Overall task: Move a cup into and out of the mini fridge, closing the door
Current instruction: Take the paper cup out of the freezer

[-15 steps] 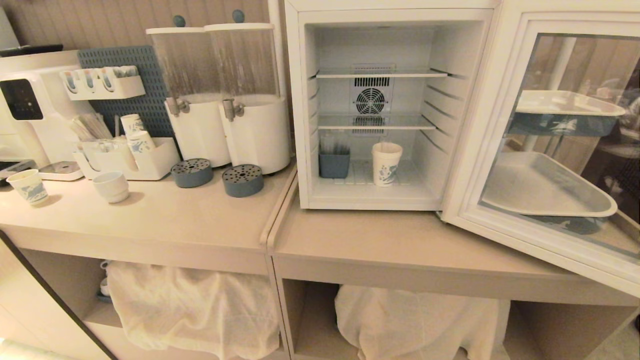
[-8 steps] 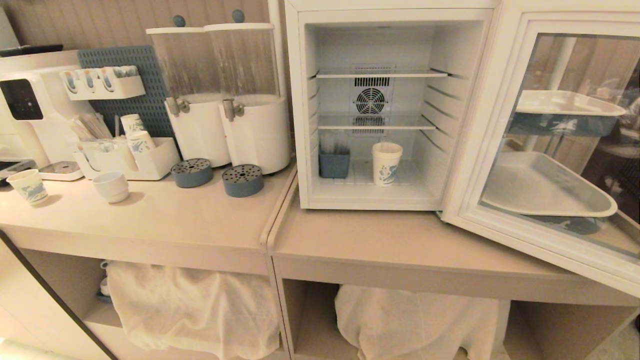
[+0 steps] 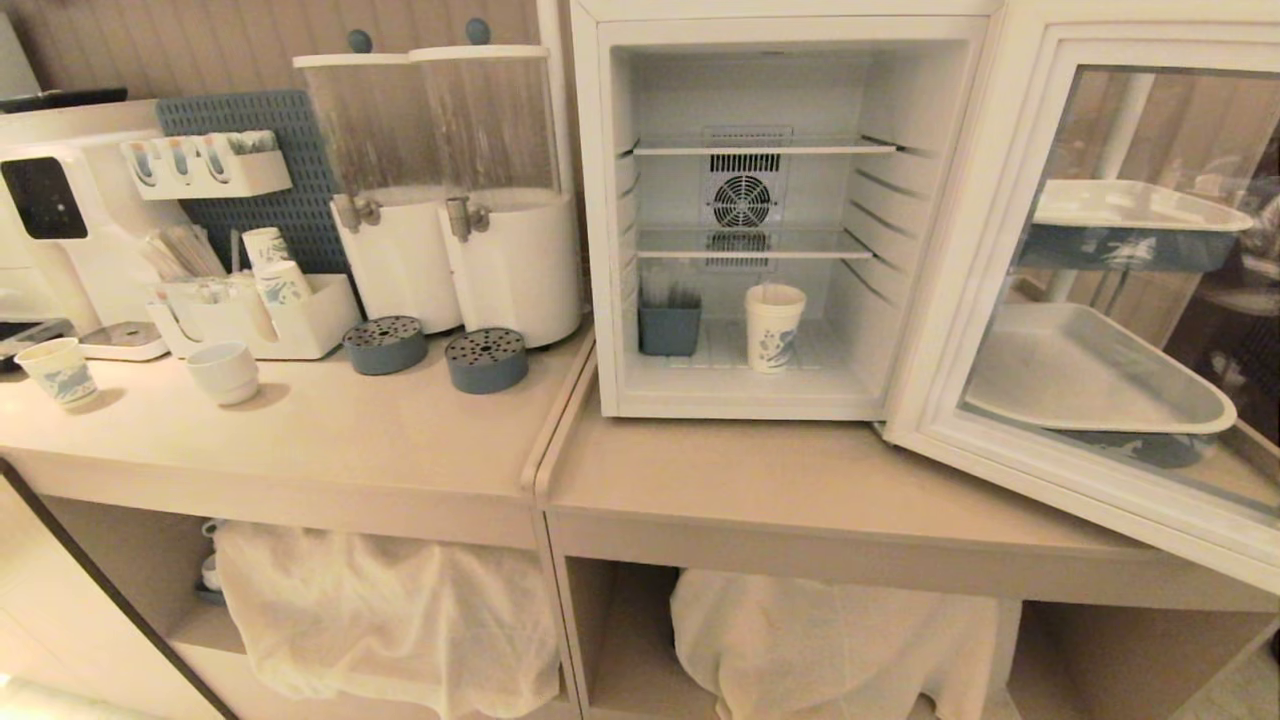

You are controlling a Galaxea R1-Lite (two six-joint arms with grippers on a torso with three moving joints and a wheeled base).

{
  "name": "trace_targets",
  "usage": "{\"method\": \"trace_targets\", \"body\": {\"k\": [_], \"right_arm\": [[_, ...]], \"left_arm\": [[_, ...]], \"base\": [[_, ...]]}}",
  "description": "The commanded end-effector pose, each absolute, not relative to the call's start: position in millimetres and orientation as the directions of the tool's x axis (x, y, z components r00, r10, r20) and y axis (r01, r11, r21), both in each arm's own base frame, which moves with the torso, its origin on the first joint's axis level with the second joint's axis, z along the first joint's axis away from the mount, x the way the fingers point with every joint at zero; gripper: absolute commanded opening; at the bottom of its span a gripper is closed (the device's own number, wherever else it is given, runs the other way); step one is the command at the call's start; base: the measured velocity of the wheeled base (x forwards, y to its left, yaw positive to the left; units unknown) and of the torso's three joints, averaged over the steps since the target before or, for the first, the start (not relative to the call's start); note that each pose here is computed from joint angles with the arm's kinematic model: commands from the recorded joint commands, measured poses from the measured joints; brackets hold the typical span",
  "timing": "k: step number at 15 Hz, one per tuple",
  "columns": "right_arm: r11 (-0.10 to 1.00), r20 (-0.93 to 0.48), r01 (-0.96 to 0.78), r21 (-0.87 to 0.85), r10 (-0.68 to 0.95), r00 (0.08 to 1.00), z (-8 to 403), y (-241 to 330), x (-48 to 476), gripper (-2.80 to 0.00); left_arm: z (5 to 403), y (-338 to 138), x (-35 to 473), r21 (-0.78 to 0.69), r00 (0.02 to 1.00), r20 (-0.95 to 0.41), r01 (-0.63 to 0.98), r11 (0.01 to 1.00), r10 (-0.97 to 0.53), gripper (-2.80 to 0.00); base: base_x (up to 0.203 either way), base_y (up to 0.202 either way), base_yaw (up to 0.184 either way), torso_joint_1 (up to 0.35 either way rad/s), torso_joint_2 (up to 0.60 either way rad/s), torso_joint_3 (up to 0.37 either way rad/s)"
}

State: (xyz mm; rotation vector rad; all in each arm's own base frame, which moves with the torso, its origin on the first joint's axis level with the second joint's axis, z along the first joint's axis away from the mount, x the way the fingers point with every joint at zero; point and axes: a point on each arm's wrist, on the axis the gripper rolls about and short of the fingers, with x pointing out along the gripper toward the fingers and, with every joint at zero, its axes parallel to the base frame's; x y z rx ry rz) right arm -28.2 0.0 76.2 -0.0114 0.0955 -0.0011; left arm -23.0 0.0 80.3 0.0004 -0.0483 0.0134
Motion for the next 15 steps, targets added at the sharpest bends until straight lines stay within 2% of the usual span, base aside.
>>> {"method": "trace_targets", "body": {"k": [1,3,8,15], "right_arm": [[1.0,-0.095,0.0,-0.012,-0.002,0.995,76.3,0.0,-28.2,-2.8],[1.0,-0.095,0.0,-0.012,-0.002,0.995,76.3,0.0,-28.2,-2.8],[1.0,-0.095,0.0,-0.012,-0.002,0.995,76.3,0.0,-28.2,-2.8],[1.0,-0.095,0.0,-0.012,-0.002,0.995,76.3,0.0,-28.2,-2.8]], "left_arm": [[75.3,0.0,-21.4,0.003,1.0,0.028,-0.014,1.0,0.014,-2.8],[75.2,0.0,-21.5,0.003,0.999,0.029,-0.014,1.0,0.014,-2.8],[75.3,0.0,-21.4,0.004,0.999,0.028,-0.015,1.0,0.015,-2.8],[75.2,0.0,-21.4,0.004,1.0,0.027,-0.014,1.0,0.014,-2.8]], "base": [[0.0,0.0,0.0,0.0,0.0,0.0],[-0.002,0.042,0.003,0.002,0.0,0.001],[0.025,0.163,0.003,0.002,0.0,0.003],[0.181,0.177,-0.002,0.003,0.0,0.002]]}}
